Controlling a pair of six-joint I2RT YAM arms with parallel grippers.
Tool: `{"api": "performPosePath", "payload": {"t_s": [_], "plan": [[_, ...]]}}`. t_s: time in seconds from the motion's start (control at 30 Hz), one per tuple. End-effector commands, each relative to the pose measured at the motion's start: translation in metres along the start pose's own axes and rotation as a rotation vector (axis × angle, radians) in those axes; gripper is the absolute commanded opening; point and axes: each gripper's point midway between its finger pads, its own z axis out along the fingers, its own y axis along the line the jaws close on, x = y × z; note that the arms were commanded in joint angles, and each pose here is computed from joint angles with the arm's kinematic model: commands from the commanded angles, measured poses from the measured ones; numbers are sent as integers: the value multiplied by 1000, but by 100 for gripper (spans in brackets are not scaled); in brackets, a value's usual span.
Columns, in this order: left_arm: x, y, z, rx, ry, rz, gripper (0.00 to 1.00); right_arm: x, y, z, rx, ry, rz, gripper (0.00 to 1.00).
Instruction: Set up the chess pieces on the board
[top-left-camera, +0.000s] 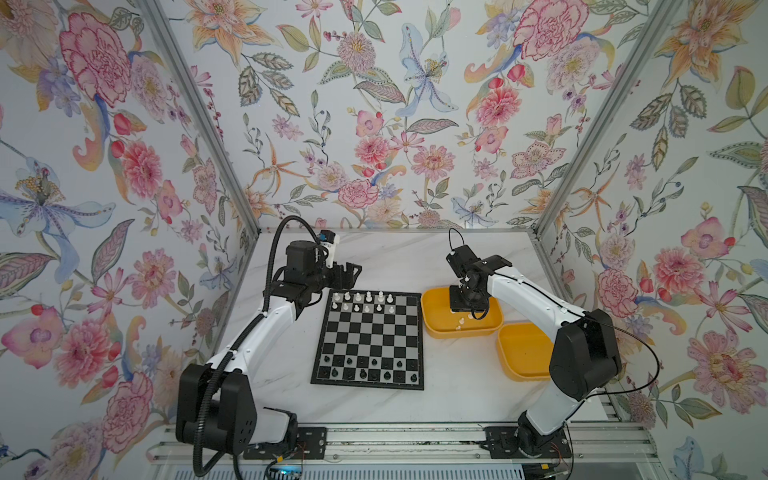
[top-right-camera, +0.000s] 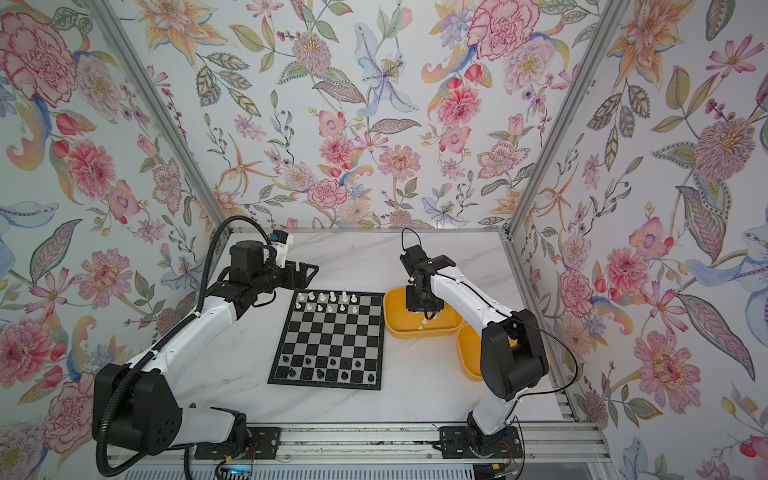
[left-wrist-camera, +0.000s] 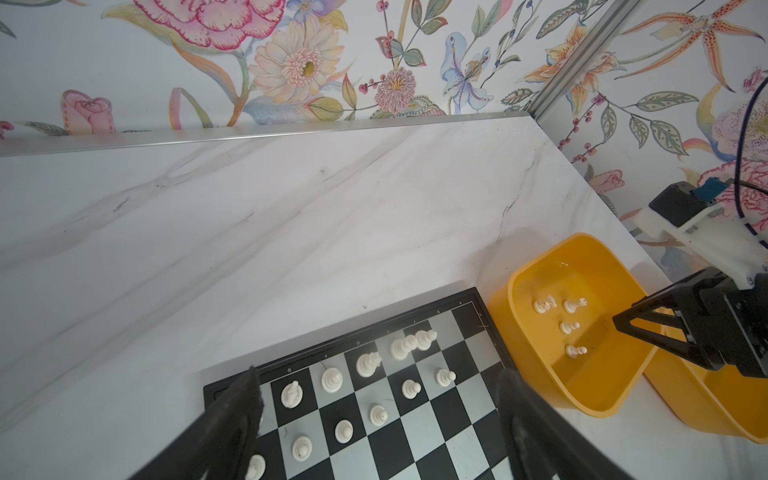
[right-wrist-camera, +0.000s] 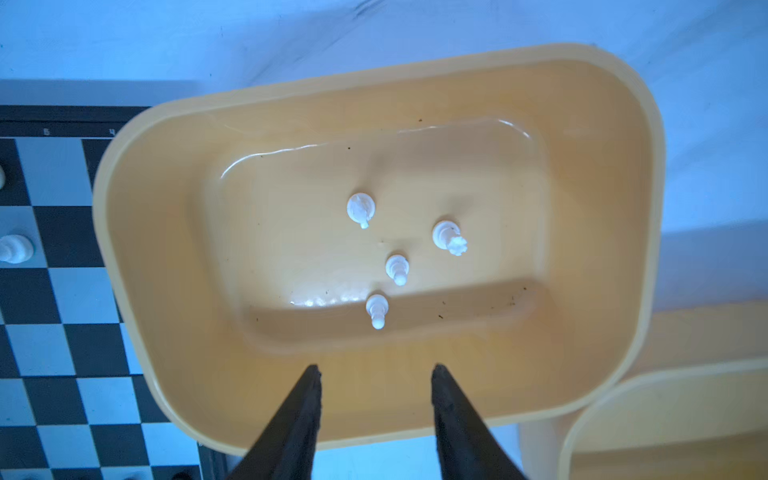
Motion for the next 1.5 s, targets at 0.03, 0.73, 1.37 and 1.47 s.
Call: {"api": "performPosePath", "payload": {"t_s": [0.03, 0.73, 1.37, 1.47], "plan": [[5, -13, 18, -9, 35, 86, 90, 4, -9, -1, -3, 45, -3, 46], [-34, -85, 132, 19, -28, 169, 90, -5, -14, 37, -165, 144, 24, 37], [-37, -83, 153, 17, 12, 311, 89, -8, 3, 62, -119, 186, 28, 30], [-37, -81, 152, 16, 8, 313, 89, -7, 1, 63, -105, 186, 26, 31]]}}
